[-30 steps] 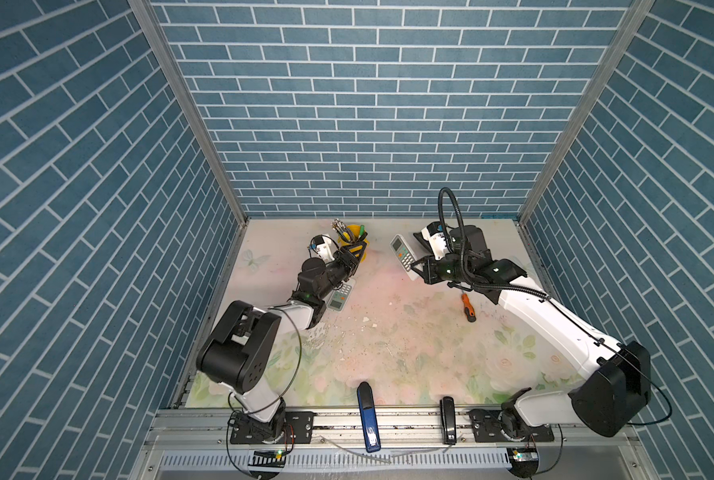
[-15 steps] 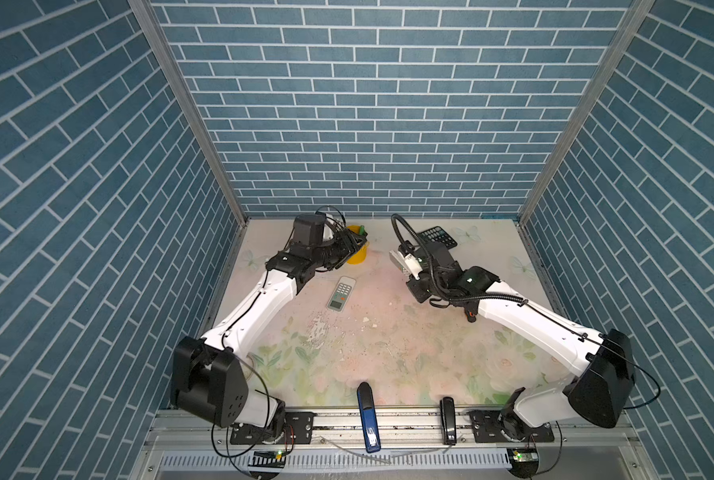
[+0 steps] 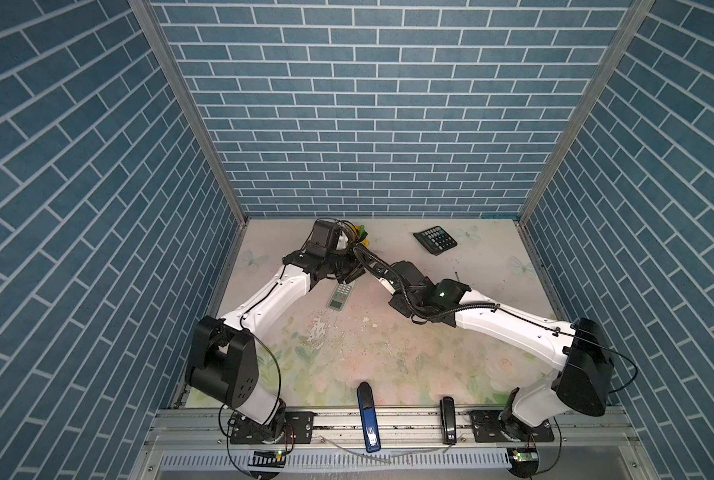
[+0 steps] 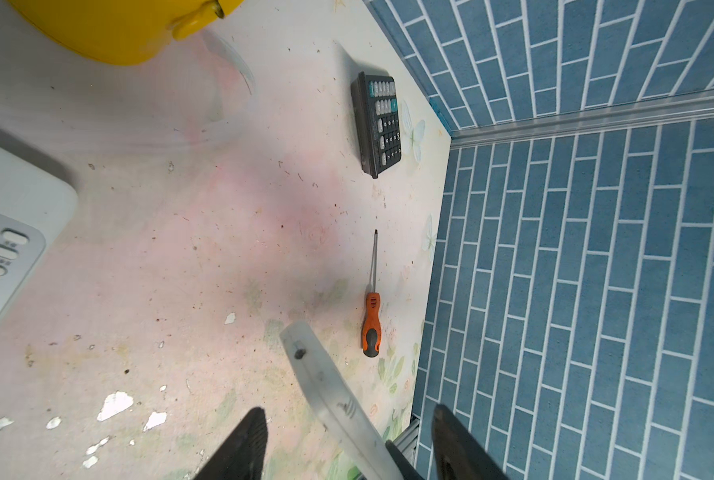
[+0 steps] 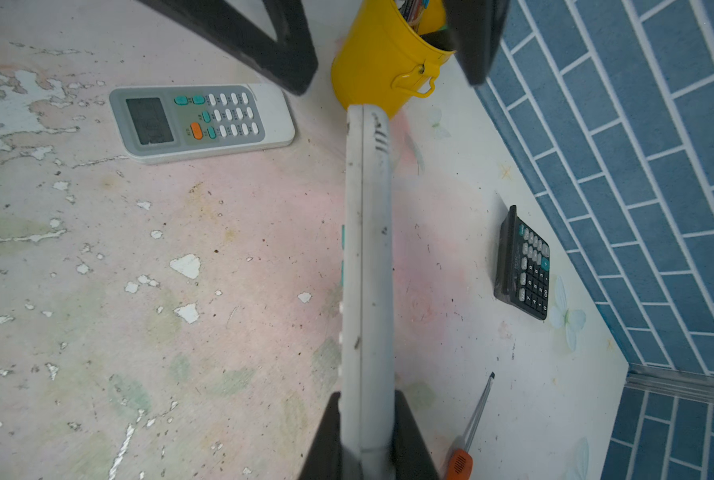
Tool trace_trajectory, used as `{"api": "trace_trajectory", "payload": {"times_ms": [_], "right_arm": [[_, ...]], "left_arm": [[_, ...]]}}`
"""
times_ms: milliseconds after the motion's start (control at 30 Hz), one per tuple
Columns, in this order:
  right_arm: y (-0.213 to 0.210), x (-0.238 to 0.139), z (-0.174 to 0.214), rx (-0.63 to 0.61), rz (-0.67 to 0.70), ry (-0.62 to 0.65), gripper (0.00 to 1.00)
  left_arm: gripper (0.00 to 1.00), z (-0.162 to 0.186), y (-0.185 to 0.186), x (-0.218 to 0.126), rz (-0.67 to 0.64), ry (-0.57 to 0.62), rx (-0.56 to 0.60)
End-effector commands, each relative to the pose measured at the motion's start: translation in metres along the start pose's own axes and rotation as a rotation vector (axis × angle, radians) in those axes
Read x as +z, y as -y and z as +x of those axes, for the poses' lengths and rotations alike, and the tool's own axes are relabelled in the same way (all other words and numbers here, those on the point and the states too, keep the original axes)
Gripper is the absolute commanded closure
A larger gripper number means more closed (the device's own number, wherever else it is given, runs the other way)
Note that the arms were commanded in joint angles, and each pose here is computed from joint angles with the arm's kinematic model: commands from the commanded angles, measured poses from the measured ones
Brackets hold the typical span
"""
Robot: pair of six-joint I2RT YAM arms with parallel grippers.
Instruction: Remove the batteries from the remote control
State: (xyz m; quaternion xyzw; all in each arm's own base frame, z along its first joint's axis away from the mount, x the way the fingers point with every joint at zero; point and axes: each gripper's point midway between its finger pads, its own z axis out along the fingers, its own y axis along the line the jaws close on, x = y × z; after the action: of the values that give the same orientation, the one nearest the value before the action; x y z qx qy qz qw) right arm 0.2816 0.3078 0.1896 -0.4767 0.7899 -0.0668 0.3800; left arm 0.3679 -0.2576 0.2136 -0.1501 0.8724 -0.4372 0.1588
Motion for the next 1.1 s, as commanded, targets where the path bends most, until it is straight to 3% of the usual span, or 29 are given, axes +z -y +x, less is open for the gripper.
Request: {"api": "trace_trajectory", "payload": {"times_ms": [0, 267, 733, 1067], "right_arm": [[0.014, -0.013, -0.028, -0.012, 0.055, 0.069, 1.0], [0.009, -0.016, -0.036, -0.02, 0.05, 0.092, 1.0], [0.004, -0.014, -0.045, -0.039, 0.052, 0.113, 1.0], [0.001, -0.012, -0.05, -0.056, 0.072, 0.112, 0.98]], "left_arm": [[0.36, 0.006, -0.003, 0.012, 0.005, -0.028, -0.022], [0.42, 0.01, -0.01, 0.029, -0.004, -0.039, -0.037], [0.75, 0.009, -0.005, 0.045, 0.025, -0.056, -0.062], [0.89, 0.006, 0.003, 0.048, 0.075, -0.048, -0.101]]}}
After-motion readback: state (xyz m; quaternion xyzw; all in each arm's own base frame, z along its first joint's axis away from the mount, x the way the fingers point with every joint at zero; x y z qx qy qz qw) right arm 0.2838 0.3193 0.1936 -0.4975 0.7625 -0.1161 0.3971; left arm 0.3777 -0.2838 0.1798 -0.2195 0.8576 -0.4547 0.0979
